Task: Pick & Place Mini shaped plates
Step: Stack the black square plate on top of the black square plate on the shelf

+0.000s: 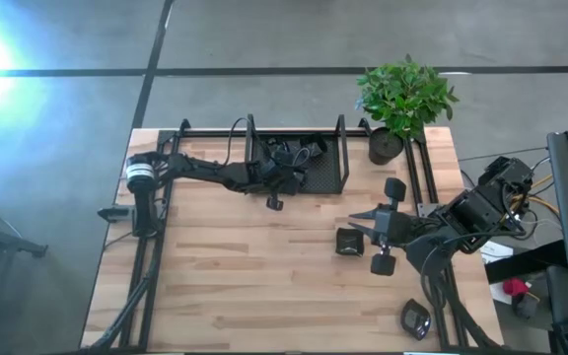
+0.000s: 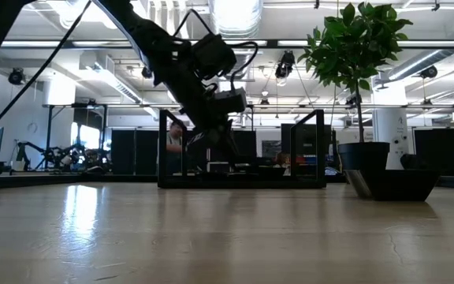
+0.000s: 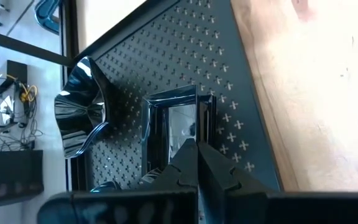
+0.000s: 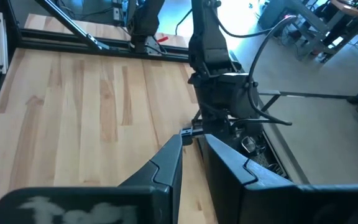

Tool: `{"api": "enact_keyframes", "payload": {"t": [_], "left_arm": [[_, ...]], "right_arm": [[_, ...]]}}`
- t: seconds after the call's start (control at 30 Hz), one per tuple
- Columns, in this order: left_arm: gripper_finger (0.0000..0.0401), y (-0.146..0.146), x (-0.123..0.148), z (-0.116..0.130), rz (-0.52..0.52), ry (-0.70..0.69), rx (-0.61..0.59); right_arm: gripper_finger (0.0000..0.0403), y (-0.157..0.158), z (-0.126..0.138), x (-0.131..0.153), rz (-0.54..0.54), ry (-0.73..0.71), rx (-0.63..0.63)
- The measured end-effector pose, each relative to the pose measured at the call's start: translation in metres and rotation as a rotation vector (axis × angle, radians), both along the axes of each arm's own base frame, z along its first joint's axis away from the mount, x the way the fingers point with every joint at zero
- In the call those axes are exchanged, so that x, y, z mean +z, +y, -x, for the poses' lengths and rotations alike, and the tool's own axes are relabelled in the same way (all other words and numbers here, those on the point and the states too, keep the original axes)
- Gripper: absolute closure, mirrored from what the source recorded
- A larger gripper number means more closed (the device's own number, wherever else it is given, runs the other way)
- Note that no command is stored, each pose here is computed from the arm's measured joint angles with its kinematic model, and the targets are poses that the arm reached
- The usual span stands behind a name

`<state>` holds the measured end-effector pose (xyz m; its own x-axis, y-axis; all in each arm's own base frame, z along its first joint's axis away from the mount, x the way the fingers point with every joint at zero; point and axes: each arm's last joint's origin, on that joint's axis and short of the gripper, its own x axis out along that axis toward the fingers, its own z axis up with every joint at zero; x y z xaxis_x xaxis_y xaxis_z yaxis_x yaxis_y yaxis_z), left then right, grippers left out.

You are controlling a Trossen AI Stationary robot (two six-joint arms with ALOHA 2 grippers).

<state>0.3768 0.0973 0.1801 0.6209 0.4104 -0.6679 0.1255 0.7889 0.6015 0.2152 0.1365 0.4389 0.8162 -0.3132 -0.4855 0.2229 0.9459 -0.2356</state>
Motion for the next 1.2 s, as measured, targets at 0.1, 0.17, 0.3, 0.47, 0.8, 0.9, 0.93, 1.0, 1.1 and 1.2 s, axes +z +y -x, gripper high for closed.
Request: {"api": "enact_keyframes", "payload": {"t": [0.1,0.17,0.3,0.47,0.8,0.9,0.93,1.0,1.1,1.2], "left_arm": [[0.0401,0.0001,-0.0011,-0.0002,0.002,0.002,0.002],[0.0401,0.0001,-0.0025,-0.0004,0.003,0.007,0.002],[0.0401,0.0002,-0.0034,-0.0008,0.003,0.007,0.003],[0.0401,0.0003,-0.0060,-0.0011,0.005,0.015,0.003],[0.0401,0.0006,-0.0054,-0.0015,-0.002,0.009,0.009],[0.0401,0.0008,-0.0053,-0.0015,0.012,-0.001,0.024],[0.0401,0.0008,-0.0054,-0.0015,0.012,-0.001,0.025],[0.0401,0.0008,-0.0053,-0.0015,0.012,-0.002,0.025],[0.0399,0.0011,-0.0038,-0.0029,0.007,-0.023,0.025],[0.0384,0.0018,-0.0020,-0.0043,-0.006,-0.046,0.034]], "right_arm": [[0.0342,0.0000,0.0000,0.0000,0.000,0.000,0.000],[0.0342,0.0000,0.0000,0.0000,0.000,0.000,0.000],[0.0342,0.0000,0.0000,0.0000,0.000,0.000,0.000],[0.0342,0.0000,0.0000,0.0000,0.000,0.000,0.000],[0.0342,0.0000,0.0000,0.0000,0.000,0.000,0.000],[0.0342,0.0000,0.0000,0.0000,0.000,0.000,0.000],[0.0342,-0.0001,-0.0001,0.0000,0.001,0.000,0.000],[0.0342,-0.0001,-0.0001,0.0000,0.001,0.000,0.000],[0.0342,0.0000,-0.0001,0.0001,0.001,0.000,0.000],[0.0342,0.0000,-0.0001,0.0001,0.001,0.000,0.001]]}}
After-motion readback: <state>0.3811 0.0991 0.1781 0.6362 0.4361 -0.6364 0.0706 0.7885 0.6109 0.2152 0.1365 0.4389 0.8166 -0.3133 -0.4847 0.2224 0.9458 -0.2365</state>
